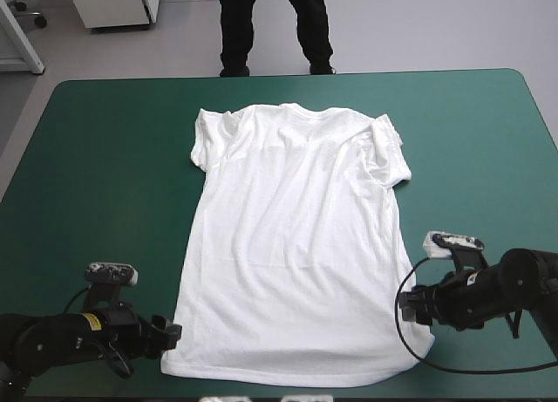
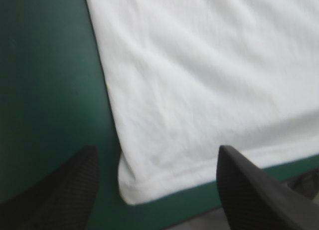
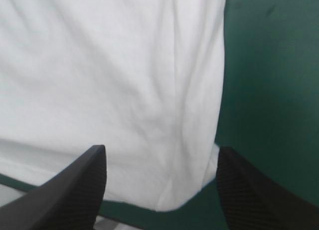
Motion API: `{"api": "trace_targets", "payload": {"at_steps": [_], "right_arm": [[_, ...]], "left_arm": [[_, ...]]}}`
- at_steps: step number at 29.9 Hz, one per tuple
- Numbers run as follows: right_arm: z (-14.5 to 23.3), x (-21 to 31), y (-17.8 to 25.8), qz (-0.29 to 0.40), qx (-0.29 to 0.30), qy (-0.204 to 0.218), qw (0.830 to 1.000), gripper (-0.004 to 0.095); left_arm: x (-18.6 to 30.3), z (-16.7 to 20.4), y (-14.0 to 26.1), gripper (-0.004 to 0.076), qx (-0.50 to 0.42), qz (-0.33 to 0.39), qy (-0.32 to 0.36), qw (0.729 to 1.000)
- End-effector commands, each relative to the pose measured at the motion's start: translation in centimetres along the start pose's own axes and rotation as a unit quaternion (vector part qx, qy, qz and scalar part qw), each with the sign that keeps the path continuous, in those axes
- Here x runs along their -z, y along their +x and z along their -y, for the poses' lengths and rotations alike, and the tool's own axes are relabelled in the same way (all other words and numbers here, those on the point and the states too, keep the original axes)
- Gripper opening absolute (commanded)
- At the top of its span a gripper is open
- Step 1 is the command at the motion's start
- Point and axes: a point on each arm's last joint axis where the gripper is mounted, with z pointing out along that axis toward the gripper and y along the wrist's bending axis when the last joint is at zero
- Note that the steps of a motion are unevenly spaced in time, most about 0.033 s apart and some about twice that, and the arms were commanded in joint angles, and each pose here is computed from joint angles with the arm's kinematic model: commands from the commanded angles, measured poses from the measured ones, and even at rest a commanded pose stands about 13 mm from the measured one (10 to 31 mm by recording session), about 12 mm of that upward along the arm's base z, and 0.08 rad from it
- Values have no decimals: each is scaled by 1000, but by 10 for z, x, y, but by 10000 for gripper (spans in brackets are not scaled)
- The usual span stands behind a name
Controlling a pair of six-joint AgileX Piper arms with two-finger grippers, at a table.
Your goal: Fold the cloth
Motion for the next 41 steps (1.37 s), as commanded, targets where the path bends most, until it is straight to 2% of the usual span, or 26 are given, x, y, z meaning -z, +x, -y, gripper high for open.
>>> {"api": "trace_targets", "payload": {"at_steps": [1, 6, 10, 18, 23, 29, 37, 41], "right_arm": [[-13, 40, -25, 97, 15, 5, 995, 581], [-27, 87, -46, 195, 43, 17, 980, 581], [-32, 108, -50, 230, 47, 20, 972, 581], [-32, 108, -54, 231, 42, 23, 972, 576], [-31, 104, -58, 222, 38, 24, 974, 576], [-30, 97, -65, 209, 35, 28, 977, 576], [-28, 90, -70, 196, 31, 30, 980, 576], [-28, 90, -71, 198, 27, 29, 979, 576]], "left_arm": [[24, 5, -32, 457, -4, 73, -23, 997], [25, 5, -76, 457, -17, 66, -58, 996], [11, 6, -121, 457, -20, 65, -60, 996], [-35, 2, -207, 457, -42, 25, -68, 996], [-57, -3, -246, 457, -56, 17, -89, 994], [-78, -10, -271, 457, -65, 11, -110, 992], [-115, -19, -274, 456, -64, -29, -106, 992], [-133, -23, -273, 428, -57, -44, -98, 993]]}}
